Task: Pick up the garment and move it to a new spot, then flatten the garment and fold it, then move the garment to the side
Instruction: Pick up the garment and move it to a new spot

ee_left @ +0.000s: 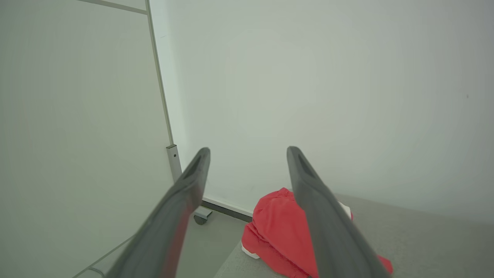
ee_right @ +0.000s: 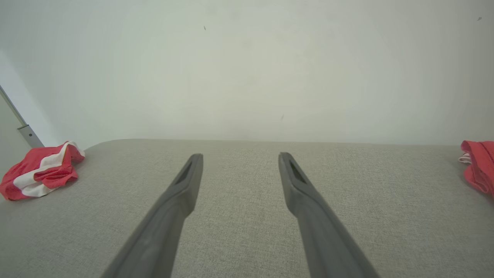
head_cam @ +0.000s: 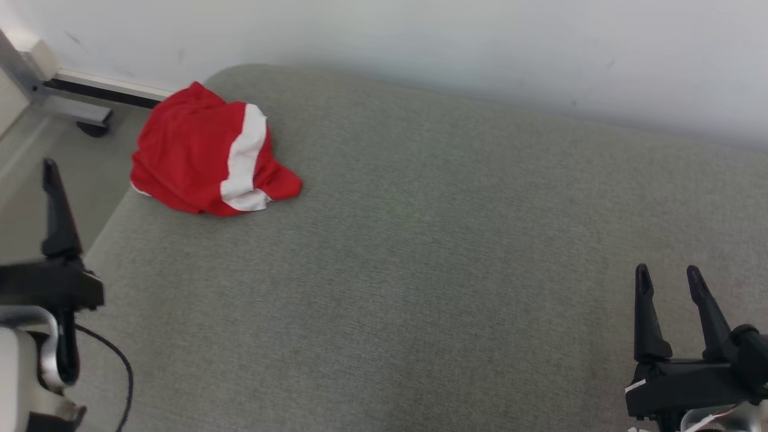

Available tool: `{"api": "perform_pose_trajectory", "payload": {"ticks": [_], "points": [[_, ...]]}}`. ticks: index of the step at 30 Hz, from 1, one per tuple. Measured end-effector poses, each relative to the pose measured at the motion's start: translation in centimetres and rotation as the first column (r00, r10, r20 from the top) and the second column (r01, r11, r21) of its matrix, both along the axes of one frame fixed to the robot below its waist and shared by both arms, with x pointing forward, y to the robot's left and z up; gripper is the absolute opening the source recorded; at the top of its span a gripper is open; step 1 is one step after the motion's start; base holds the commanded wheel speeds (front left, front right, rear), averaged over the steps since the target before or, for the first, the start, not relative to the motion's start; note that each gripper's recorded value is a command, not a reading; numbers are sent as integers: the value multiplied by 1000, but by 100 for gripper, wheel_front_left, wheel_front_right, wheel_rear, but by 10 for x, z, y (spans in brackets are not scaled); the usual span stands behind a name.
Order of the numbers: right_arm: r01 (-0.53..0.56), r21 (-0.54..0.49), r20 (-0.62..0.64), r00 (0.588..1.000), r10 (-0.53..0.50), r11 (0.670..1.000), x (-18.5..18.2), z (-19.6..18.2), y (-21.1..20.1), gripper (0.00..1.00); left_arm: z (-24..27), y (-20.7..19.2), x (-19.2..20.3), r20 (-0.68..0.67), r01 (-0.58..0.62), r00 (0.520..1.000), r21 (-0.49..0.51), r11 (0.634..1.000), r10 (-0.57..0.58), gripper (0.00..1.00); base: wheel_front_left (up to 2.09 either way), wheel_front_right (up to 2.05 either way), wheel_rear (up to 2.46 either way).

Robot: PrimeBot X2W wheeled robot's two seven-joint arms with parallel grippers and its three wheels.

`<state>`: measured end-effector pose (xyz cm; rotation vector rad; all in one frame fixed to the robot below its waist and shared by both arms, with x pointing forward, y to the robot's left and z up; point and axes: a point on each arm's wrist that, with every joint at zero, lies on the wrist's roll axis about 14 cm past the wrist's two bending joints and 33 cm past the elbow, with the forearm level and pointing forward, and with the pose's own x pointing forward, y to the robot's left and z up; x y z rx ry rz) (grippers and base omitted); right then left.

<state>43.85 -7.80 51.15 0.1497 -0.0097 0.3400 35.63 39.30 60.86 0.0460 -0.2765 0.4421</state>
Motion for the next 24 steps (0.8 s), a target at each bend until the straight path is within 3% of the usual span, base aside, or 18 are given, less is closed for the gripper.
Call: {"api": "perform_pose_trajectory", "payload": {"ticks": [14,24], "points": [[224,-58,-40,973,-226,973,14,-27,-86,100,-1,13,137,-71,57,996,8,998,-56,100,0,0,0],[281,-123,-96,951,-293,952,22,-55,-115,100,-103,-4,199,-344,88,932,-87,992,-113,100,0,0,0]]}}
